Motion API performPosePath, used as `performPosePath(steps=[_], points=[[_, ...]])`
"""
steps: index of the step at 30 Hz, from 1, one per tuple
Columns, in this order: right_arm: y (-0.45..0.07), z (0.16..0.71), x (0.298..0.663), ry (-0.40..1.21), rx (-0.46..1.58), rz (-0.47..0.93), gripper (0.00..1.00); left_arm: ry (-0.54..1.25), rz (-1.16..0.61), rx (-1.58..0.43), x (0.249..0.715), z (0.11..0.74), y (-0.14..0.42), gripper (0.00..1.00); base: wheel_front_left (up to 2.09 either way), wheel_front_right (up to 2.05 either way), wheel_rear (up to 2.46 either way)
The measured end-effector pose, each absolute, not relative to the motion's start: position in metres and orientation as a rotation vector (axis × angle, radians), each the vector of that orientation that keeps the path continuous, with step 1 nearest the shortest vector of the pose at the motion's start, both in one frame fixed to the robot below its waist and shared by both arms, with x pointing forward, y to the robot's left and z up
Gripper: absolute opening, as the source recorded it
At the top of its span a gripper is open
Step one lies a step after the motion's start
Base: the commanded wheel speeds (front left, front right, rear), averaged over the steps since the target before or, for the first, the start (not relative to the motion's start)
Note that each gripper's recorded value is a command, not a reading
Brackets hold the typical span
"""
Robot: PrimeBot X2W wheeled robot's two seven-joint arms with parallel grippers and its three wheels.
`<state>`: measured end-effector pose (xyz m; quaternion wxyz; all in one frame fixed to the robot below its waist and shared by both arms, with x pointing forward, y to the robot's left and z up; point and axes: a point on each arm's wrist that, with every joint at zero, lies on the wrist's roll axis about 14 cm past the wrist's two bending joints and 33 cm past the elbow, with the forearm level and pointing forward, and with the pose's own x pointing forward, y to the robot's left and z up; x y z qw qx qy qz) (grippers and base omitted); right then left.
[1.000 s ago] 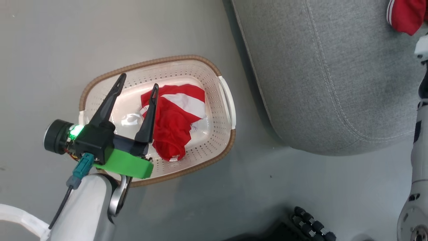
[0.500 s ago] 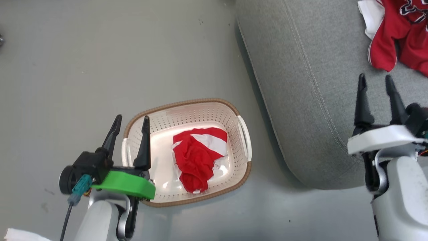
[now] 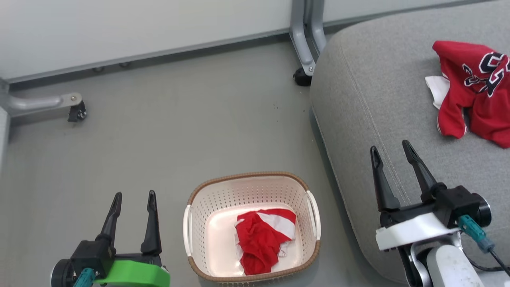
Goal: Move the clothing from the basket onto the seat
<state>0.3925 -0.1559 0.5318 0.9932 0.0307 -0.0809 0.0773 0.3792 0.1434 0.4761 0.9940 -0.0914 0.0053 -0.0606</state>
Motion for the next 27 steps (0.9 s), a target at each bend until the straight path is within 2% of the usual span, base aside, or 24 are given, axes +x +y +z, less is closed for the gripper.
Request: performPosePath(steps=[6, 14, 27], points=[[-0.152, 0.551, 0.367, -0.222, 0.036, 0.166, 1.00, -0.101, -0.100, -0.199, 0.352, 0.513, 0.154, 1.00, 0.00, 0.00, 0.00], [-0.139, 0.541, 0.342, -0.193, 0.041, 0.196, 1.00, -0.135, -0.065, -0.208, 0.320, 0.521, 0.165, 1.00, 0.00, 0.00, 0.00], [-0.132, 0.539, 0.339, -0.184, 0.059, 0.217, 1.00, -0.148, -0.043, -0.193, 0.312, 0.524, 0.170, 1.00, 0.00, 0.00, 0.00]])
